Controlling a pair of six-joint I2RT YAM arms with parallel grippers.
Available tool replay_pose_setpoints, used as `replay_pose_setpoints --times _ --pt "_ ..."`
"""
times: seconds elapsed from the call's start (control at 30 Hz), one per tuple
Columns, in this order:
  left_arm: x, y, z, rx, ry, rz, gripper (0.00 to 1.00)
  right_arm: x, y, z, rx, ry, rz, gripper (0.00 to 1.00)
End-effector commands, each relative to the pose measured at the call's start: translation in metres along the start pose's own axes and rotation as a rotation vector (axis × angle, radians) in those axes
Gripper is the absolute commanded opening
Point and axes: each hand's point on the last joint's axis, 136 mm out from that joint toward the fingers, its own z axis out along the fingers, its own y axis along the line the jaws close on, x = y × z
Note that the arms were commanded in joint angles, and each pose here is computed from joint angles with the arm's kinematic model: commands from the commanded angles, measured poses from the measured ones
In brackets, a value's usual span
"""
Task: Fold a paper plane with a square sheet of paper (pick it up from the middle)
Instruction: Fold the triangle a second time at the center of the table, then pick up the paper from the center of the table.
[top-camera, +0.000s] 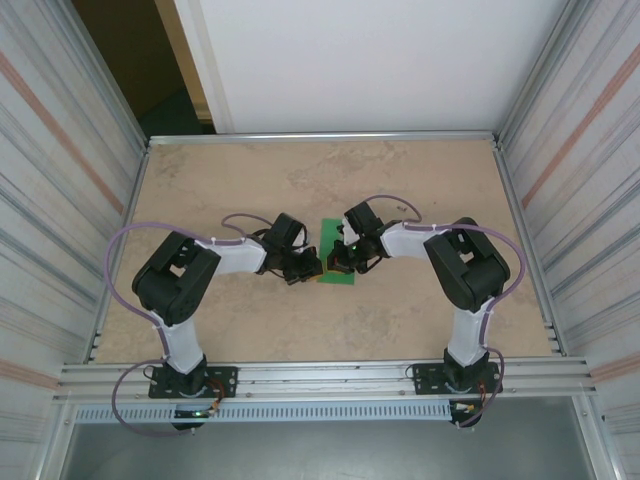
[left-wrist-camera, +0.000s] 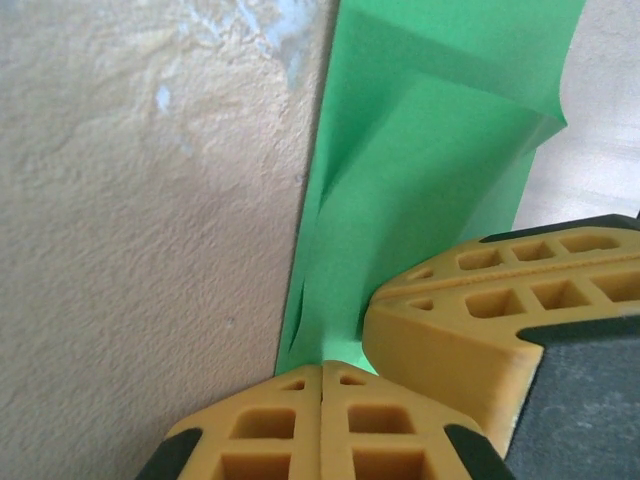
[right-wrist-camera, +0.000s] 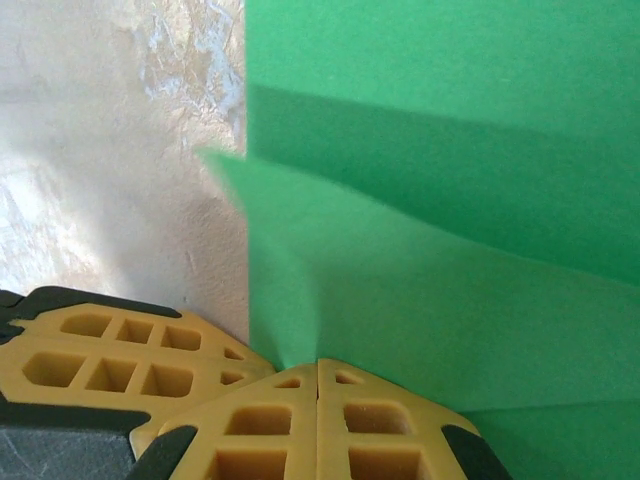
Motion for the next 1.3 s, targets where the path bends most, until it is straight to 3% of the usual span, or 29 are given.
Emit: replay_pose_setpoints --times 0.0,0.3,0.6,0.73,0.9,1.0,1.27 --pt "0.019 0.038 0.007 -0.122 0.049 -0.058 0.03 -0.006 -0.011 0.002 0.033 -0.005 -0.007 0.02" --pt "0.028 0.053 0.004 -0.166 0.067 -0.087 0.03 -0.033 -0.038 -0.018 0.024 -0.058 0.050 0.02" --pt "0.026 0.049 0.003 -0.154 0.065 -0.081 0.03 -0.071 -0.091 -0.049 0.075 -0.148 0.143 0.02" --pt "0.017 0.029 0.001 -0.105 0.060 -0.047 0.04 -0.085 -0.072 -0.080 0.047 -0.220 0.117 0.02" --pt "-0.006 -0.027 -0.018 0.022 0.004 0.042 0.08 -0.079 -0.042 -0.107 0.030 -0.268 0.063 0.06" --pt "-0.017 -0.048 -0.030 0.058 -0.039 0.075 0.10 -0.064 -0.032 -0.104 0.043 -0.258 0.046 0.09" --pt "-0.029 -0.049 -0.023 0.051 -0.059 0.090 0.12 -0.029 -0.011 -0.078 -0.016 -0.212 0.096 0.27"
